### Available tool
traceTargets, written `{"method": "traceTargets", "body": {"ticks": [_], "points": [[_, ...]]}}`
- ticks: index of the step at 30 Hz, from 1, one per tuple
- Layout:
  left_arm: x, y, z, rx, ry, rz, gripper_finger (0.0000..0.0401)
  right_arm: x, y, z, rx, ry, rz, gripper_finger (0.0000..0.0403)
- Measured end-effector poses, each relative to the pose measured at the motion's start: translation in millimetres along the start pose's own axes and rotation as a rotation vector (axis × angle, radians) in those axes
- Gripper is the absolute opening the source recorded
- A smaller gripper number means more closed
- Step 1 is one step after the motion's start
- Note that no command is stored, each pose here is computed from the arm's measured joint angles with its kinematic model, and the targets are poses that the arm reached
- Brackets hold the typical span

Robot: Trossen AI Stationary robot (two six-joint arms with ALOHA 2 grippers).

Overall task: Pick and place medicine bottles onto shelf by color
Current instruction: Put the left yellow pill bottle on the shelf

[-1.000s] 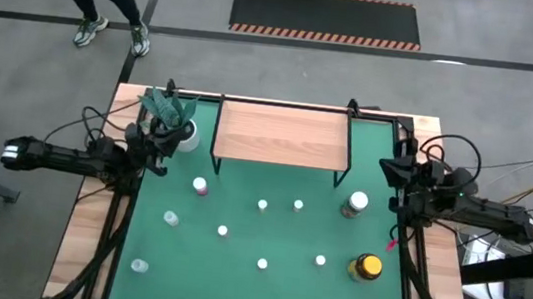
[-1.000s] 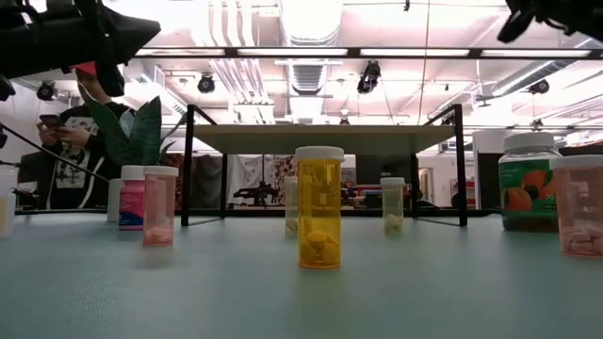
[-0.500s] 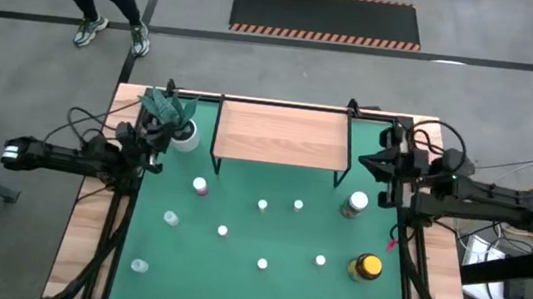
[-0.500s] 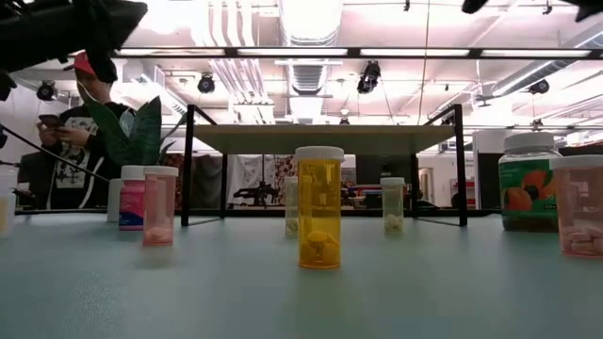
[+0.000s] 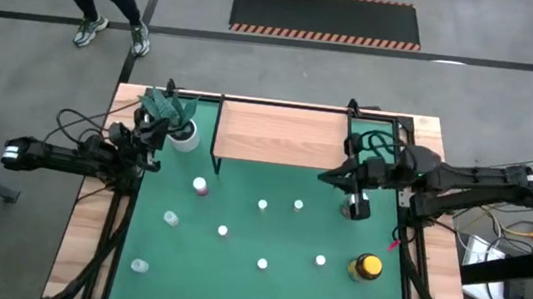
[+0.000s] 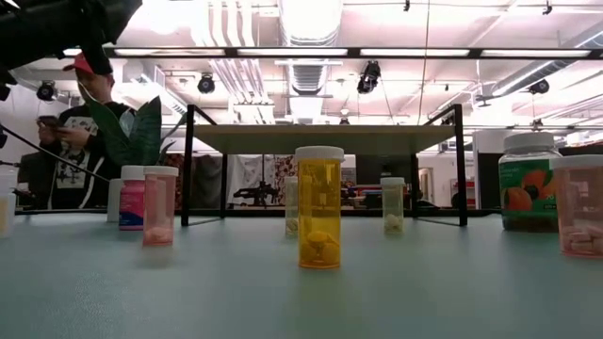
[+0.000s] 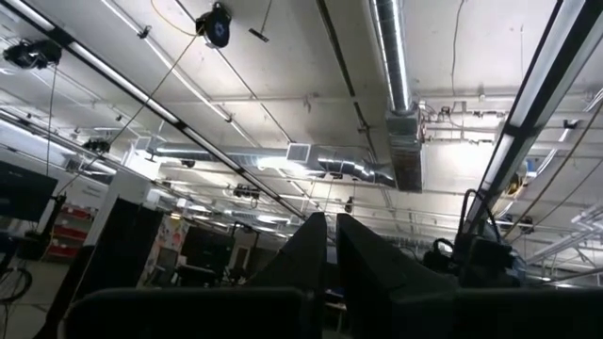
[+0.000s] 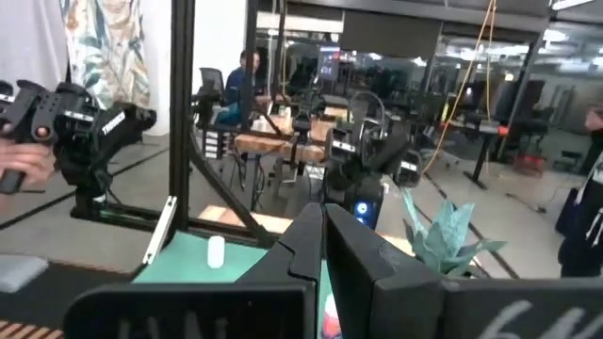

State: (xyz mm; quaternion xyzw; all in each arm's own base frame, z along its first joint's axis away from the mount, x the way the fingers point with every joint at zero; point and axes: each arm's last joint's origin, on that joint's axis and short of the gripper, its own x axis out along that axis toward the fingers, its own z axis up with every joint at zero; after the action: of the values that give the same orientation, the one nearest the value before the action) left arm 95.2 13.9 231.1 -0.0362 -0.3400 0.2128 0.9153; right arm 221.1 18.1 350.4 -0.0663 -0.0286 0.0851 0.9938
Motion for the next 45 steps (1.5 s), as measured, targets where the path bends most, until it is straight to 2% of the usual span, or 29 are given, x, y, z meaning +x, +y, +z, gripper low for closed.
{"method": "traceTargets", "body": {"ticks": [4, 9, 14, 20, 24, 30, 34, 41, 45], "points": [[0, 0, 0, 0.003, 0.001, 0.000, 0.0011, 22, 0, 5, 0.009, 0.073, 0.020, 0.0009], [-1, 1, 4, 0.066, -0.037, 0.003, 0.0011, 49, -2, 17, 0.034, 0.171, 0.037, 0.0009], [-1, 0, 6, 0.077, -0.048, -0.009, 0.0011, 83, -4, 11, 0.037, 0.331, 0.059, 0.0009], [-1, 0, 5, 0.079, -0.043, -0.010, 0.0011, 118, -9, 18, 0.008, 0.428, 0.075, 0.0009], [-1, 0, 5, 0.081, -0.040, -0.011, 0.0011, 136, -11, 10, -0.026, 0.561, 0.032, 0.0009], [-1, 0, 5, 0.080, -0.040, -0.011, 0.0011, 146, -15, -1, -0.069, 0.765, -0.072, 0.0009], [-1, 0, 4, 0.081, -0.039, -0.011, 0.0011, 150, -14, -18, -0.076, 0.913, -0.086, 0.0009], [-1, 0, 5, 0.081, -0.039, -0.011, 0.0011, 150, -11, -42, -0.027, 1.072, -0.087, 0.0009], [-1, 0, 4, 0.081, -0.039, -0.011, 0.0011, 151, -10, -48, -0.006, 1.111, -0.093, 0.0009]]}}
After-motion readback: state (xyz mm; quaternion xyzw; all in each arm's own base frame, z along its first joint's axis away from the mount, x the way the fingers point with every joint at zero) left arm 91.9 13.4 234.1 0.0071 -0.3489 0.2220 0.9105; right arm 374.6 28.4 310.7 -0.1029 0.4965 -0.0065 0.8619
